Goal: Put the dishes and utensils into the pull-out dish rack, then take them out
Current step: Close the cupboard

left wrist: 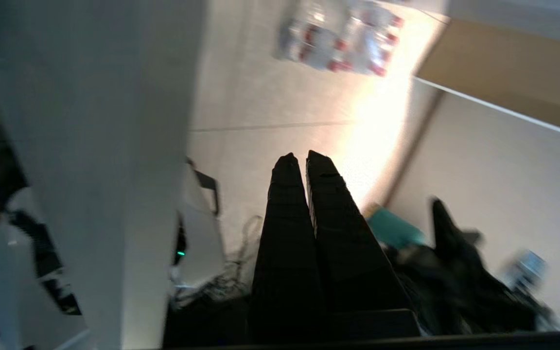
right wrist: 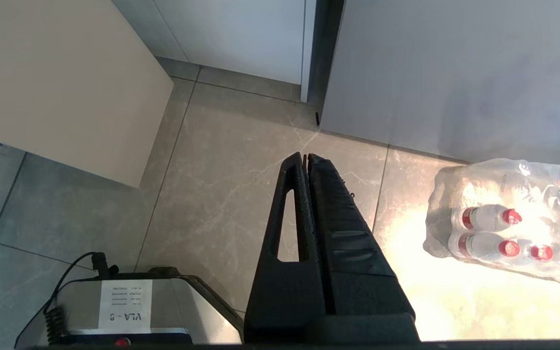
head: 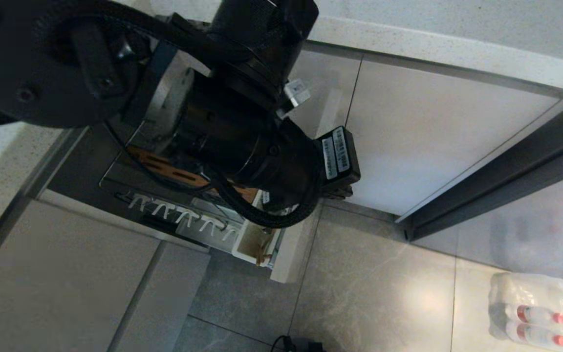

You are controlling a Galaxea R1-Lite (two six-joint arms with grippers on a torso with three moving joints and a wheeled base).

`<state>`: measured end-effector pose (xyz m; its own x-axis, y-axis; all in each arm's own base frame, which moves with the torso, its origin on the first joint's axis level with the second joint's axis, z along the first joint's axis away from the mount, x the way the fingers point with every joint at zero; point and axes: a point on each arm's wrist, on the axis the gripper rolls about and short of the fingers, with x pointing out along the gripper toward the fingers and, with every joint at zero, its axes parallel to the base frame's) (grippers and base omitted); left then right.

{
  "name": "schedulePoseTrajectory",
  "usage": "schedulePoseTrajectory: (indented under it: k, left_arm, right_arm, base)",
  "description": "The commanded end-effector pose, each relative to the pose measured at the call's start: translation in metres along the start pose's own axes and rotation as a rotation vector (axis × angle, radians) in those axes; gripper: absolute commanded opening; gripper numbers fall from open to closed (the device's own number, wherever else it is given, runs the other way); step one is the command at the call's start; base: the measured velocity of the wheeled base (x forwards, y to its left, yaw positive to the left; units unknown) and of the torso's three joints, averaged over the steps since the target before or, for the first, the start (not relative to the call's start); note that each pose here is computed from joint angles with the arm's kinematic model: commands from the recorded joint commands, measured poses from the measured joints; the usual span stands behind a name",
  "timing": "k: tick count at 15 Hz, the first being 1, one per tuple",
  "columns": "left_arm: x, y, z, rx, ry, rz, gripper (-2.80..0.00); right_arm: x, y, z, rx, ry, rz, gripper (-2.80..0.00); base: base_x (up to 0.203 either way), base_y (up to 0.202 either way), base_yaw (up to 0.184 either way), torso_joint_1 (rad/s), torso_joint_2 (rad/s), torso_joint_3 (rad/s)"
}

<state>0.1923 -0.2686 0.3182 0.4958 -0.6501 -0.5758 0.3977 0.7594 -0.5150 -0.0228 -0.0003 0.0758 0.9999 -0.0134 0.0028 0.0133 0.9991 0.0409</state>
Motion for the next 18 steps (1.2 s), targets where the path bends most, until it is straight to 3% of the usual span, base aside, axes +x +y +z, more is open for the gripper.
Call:
schedulePoseTrajectory:
  k: [1,18]
  left_arm:
    - [0.0142,0.0004,-0.0029,0.001,0.011,0.037,-2.8]
    - [0.0187,0.0025,0.0011,0.022,-0.213,0.303,-2.8]
  right_arm:
    - [0.0001,0.0,0.0001,0.001,0.001,0.0,-2.8]
    - [0.0001,0.0,0.0001,0.001,0.001,0.0,-2.8]
  base:
    - [0.0,0.0,0.0,0.0,0.0,0.0]
    - [0.0,0.0,0.0,0.0,0.0,0.0]
